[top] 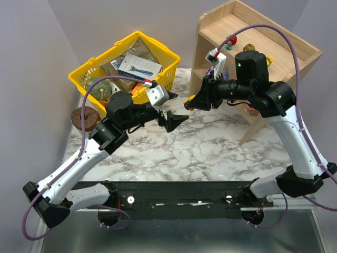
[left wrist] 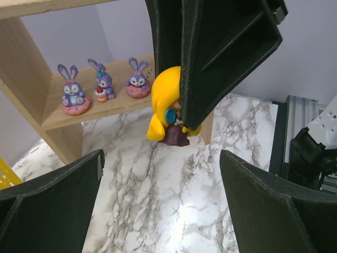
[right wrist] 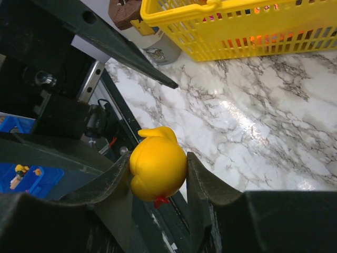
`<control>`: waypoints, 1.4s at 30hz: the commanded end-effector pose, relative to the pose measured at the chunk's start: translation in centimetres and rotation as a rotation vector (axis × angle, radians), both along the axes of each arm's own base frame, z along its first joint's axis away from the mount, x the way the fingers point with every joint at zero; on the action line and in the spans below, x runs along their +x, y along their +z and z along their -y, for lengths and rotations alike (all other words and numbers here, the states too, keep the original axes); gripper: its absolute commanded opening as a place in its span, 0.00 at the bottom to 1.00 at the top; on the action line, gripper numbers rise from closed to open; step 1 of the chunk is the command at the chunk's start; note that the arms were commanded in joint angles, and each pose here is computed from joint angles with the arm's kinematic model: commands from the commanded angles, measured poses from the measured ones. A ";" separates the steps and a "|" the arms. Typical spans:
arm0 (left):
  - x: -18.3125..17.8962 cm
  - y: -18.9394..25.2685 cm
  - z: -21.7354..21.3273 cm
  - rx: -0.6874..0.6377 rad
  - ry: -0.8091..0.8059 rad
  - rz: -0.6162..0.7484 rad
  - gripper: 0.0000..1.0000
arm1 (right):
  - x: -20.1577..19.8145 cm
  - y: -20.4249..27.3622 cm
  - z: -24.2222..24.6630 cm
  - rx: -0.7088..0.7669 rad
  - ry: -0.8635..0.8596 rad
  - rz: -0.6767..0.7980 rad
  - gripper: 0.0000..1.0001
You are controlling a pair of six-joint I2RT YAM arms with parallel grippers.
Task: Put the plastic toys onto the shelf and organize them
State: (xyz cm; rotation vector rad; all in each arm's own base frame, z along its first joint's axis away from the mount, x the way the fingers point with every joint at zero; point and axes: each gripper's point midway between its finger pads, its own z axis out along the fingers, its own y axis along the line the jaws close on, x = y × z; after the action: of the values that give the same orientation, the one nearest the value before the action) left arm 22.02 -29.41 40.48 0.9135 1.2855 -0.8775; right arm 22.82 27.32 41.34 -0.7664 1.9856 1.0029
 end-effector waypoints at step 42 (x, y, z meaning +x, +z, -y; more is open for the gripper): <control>3.1 4.6 2.1 -0.233 0.167 -0.028 0.00 | 2.3 4.6 1.1 0.197 -0.232 0.102 0.61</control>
State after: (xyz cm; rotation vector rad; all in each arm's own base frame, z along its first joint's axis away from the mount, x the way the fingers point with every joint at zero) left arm 24.40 -32.22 42.23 0.7352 1.2919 -0.8788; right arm 24.79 26.76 43.10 -0.5285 1.9180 0.9923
